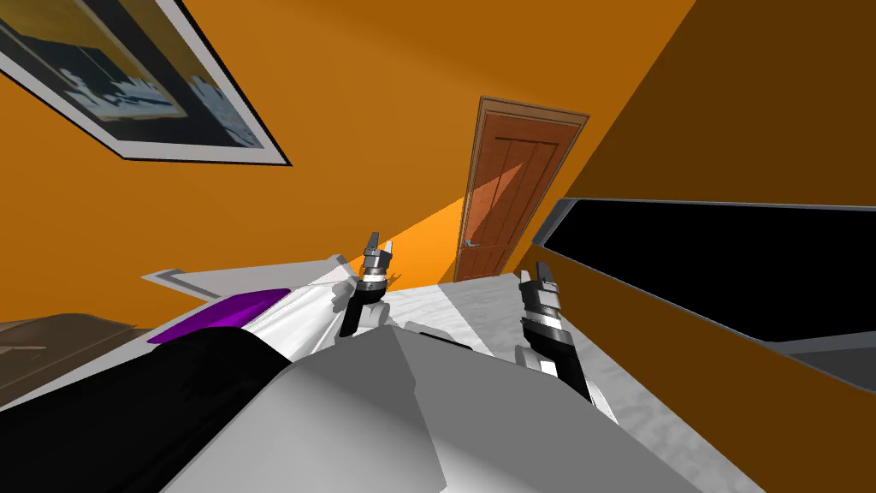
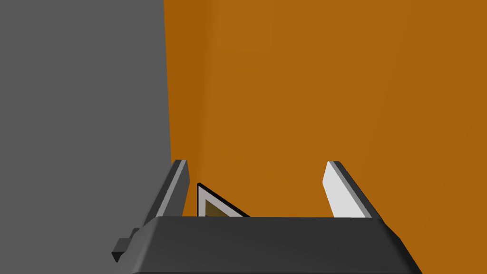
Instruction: Pull the door open
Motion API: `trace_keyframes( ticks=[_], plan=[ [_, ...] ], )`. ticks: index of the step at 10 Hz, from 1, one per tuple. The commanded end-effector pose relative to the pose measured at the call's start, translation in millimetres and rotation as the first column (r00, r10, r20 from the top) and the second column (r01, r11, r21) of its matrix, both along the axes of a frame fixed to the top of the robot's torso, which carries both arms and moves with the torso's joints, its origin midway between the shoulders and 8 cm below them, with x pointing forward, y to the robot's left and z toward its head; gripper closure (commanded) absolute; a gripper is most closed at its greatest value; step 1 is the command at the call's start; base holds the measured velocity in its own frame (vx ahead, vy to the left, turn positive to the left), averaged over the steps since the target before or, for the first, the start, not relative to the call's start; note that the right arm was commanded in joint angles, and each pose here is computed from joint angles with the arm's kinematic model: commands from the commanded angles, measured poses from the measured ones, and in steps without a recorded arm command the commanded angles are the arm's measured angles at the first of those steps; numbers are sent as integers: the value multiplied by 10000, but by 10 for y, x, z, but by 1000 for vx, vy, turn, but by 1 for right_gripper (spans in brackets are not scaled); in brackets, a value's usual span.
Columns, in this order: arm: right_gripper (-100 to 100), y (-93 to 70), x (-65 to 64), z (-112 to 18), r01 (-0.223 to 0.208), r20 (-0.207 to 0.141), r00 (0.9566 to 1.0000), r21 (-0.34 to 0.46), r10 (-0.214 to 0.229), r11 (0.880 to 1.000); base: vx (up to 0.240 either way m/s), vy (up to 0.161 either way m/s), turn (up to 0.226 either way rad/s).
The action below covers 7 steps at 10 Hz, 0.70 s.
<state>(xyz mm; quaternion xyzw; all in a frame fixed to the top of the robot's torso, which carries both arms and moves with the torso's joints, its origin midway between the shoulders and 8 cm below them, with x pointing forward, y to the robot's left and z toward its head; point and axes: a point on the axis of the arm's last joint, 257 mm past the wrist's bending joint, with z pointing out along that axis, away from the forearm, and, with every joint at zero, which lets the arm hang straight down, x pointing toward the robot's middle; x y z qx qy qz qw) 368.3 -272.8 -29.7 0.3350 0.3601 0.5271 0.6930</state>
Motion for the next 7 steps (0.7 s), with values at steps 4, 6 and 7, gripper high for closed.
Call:
trace_keyframes(
  ticks=[4,6,7],
  plan=[
    [-100,13,136,-250,-228,-311,9993,69,230,9997,69,-24,59],
    [-100,17,209,-392,-342,-486,9982,120,347,9993,76,-29,64],
    [-100,19,244,-462,-396,-573,9975,146,403,9991,86,-31,72]
  ],
)
